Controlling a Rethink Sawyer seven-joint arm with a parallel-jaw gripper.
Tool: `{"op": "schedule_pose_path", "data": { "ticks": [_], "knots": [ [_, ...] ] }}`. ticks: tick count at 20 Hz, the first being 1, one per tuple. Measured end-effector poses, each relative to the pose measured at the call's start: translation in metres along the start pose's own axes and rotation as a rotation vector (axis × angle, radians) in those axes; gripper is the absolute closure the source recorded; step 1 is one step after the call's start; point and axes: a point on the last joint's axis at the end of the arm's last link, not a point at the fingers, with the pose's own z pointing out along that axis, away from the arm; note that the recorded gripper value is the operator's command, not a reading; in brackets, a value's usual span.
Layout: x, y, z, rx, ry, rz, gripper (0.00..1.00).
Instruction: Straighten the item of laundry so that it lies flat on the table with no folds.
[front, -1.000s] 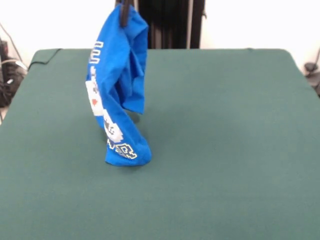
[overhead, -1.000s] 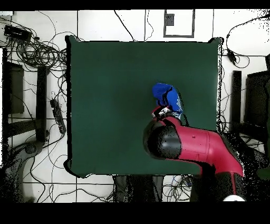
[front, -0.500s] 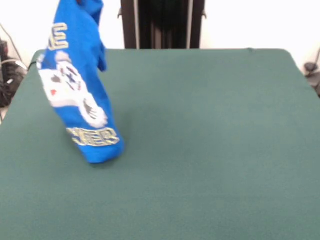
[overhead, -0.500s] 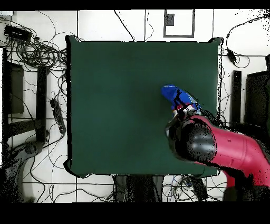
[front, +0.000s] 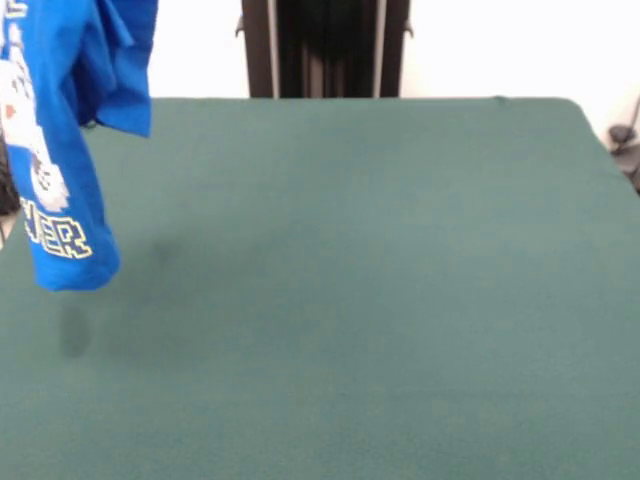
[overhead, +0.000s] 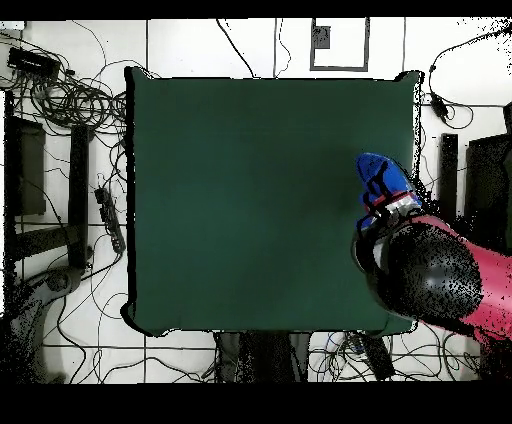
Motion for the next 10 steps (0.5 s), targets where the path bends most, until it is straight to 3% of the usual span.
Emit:
{"op": "schedule_pose_path", "data": {
  "ticks": [3, 10],
  "knots": [
    [0.000, 0.002, -0.002, -0.002, -0.017, -0.025, 1.00],
    [0.021, 0.016, 0.015, -0.007, -0.044, -0.124, 1.00]
  ]
}}
